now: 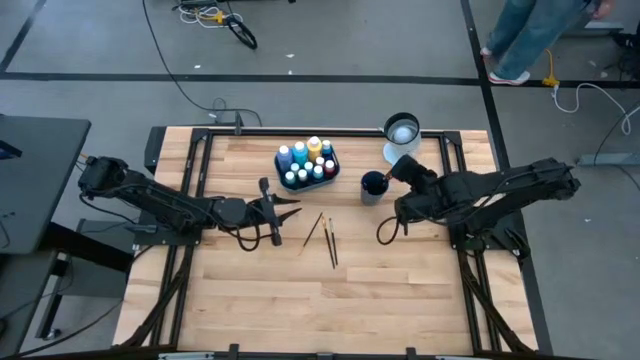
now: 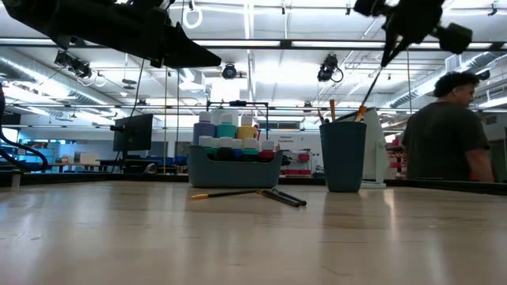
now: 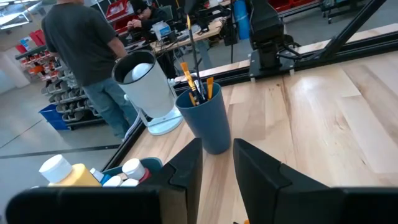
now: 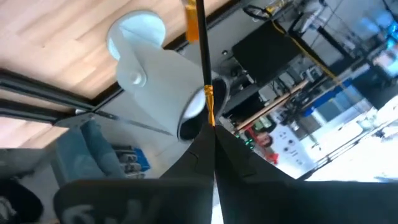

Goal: Pick & Place Paint Supplies
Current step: Put the gold paint brush into the blue cup

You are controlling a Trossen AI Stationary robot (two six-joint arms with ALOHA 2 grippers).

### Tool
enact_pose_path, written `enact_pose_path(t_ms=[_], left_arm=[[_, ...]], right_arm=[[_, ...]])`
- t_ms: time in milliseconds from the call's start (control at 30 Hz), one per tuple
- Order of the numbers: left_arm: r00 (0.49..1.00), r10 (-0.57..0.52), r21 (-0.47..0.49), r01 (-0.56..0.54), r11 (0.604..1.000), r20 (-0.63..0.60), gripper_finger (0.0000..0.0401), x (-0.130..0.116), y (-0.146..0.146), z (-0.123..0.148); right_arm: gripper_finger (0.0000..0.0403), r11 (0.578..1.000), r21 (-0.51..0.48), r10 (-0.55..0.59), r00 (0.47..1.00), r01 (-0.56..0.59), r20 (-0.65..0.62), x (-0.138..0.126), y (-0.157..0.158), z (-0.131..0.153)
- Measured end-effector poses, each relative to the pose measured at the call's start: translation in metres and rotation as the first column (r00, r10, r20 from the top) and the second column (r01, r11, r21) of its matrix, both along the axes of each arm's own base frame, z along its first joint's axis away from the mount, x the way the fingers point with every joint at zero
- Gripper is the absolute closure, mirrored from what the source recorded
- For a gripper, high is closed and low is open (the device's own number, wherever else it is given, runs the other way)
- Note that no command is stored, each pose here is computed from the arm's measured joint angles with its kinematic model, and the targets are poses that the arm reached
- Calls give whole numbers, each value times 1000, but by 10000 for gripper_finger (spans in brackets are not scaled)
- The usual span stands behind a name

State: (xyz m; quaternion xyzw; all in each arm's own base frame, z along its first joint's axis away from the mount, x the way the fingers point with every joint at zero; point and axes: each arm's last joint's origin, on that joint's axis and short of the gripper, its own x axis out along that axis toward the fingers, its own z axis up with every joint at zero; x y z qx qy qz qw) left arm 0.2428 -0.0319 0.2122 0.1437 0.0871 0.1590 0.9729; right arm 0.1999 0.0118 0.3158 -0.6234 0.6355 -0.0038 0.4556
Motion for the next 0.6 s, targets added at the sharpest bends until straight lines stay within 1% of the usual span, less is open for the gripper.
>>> enact_pose_path(t_ms=[133, 267, 367, 533, 600], left_arm=[[1000, -1, -1, 1, 1000, 1, 301, 0, 0, 0], [1000, -1, -1, 1, 1000, 1, 301, 0, 0, 0], [1000, 0, -1, 0, 1000, 0, 301, 0, 0, 0], [1000, 0, -1, 0, 1000, 0, 301, 0, 0, 0], [1000, 0, -1, 0, 1000, -1, 301, 0, 0, 0]], right_arm=[[403, 999, -14, 39, 998, -40, -52, 3, 1, -20], [403, 997, -16, 76, 997, -77, -30, 10, 2, -31], [402, 996, -12, 91, 996, -91, 4, 15, 3, -33], [387, 993, 62, 100, 995, -101, 18, 17, 2, -35], [381, 994, 64, 92, 995, -94, 23, 19, 1, -36]])
